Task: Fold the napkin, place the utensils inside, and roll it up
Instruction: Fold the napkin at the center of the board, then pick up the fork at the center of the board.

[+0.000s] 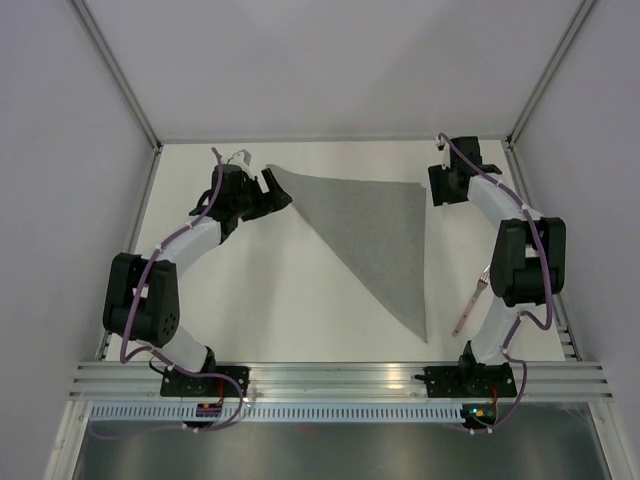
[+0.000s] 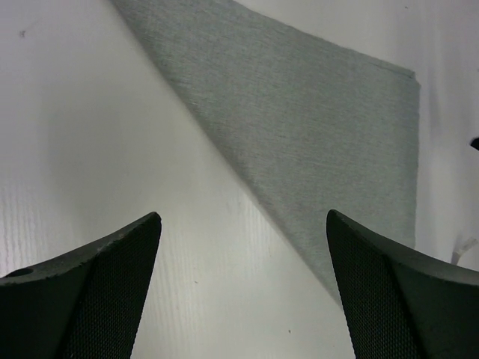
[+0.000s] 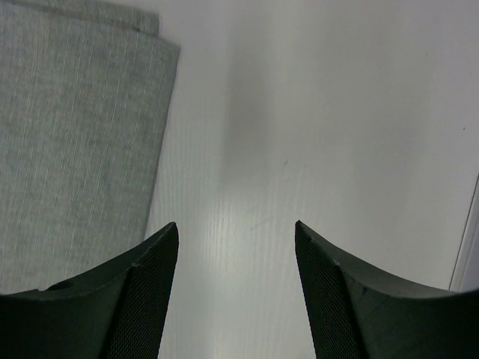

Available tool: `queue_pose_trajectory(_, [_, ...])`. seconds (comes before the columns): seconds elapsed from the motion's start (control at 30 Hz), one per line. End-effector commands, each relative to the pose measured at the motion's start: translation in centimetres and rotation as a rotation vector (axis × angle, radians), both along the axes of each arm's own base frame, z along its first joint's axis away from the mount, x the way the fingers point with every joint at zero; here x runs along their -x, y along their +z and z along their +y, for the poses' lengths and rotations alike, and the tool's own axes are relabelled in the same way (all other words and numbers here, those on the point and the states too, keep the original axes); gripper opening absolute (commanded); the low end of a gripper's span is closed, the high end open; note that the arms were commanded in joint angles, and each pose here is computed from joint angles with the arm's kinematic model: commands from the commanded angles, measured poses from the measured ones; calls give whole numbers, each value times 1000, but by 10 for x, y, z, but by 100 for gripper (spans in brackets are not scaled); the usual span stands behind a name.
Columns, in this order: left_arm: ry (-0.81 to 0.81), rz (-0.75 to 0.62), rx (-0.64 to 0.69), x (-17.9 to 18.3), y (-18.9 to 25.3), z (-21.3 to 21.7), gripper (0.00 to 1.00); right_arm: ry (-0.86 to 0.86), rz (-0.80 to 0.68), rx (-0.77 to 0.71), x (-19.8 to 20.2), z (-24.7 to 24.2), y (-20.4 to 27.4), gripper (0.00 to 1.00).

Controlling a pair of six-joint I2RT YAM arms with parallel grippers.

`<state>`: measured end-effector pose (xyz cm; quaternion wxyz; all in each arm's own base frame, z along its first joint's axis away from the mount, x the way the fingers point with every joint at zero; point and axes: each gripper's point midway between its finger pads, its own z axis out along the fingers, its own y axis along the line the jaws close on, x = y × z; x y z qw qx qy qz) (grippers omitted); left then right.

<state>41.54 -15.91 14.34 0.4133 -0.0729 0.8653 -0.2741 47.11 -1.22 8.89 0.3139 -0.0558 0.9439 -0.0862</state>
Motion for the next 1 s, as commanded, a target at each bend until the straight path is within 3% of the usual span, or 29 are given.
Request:
queue_pose_trajectory(0.0, [86,-102,-1,-37,25,5,94,17,-9,-53,32,-1,22,69])
queue_pose_trajectory(0.27, [141,-49,-27,-55,-14,9,89,-44,17,-93,99,-38,31,69])
queue_pose_trajectory(0.53, [160,-87,-2,-61,-9,3,86,-68,-48,-92,135,-61,52,70])
queue_pose_trajectory(0.97, [206,-72,-108,-65,-21,13,87,-46,40,-155,167,-60,6,69])
